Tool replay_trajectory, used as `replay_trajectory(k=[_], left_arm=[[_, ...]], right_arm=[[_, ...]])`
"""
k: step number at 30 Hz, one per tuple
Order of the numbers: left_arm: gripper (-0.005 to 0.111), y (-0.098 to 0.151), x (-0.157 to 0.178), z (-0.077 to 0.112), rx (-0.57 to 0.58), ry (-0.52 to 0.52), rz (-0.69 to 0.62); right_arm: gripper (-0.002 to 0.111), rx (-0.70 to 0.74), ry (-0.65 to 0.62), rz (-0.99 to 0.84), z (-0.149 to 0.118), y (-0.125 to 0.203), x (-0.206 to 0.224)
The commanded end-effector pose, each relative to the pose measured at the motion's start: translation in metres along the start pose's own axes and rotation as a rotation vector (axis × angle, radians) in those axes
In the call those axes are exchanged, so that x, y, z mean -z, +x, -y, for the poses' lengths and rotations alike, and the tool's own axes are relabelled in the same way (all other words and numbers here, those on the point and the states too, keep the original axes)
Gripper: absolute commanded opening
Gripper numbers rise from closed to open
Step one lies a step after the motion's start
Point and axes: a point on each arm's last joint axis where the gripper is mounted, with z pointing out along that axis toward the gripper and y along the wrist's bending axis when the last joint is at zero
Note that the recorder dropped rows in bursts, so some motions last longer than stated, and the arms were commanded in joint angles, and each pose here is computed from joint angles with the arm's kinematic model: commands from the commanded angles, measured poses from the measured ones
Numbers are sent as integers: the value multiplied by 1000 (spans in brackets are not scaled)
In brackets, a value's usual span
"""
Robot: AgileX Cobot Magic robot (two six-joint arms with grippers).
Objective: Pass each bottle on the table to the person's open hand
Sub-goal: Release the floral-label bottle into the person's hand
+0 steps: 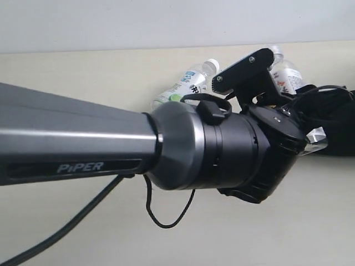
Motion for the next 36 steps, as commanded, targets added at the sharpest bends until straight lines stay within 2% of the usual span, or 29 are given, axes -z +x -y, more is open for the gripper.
replay_trajectory(k=[1,9,24,30,36], left_arm=[[0,-3,-3,-3,46,-21,30],[0,-9,-10,-10,85,-40,41],[0,-3,-35,-36,52,-117,43],[0,-5,-38,-38,57,-117,34],[0,-6,-45,-41,72,-85,-39]], right_arm=[[7,-4,-9,13,-1,0,0],[7,-4,-9,13,-1,0,0],[7,-4,-9,13,-1,0,0],[7,-4,-9,13,-1,0,0],[7,-2,-9,13,-1,0,0]])
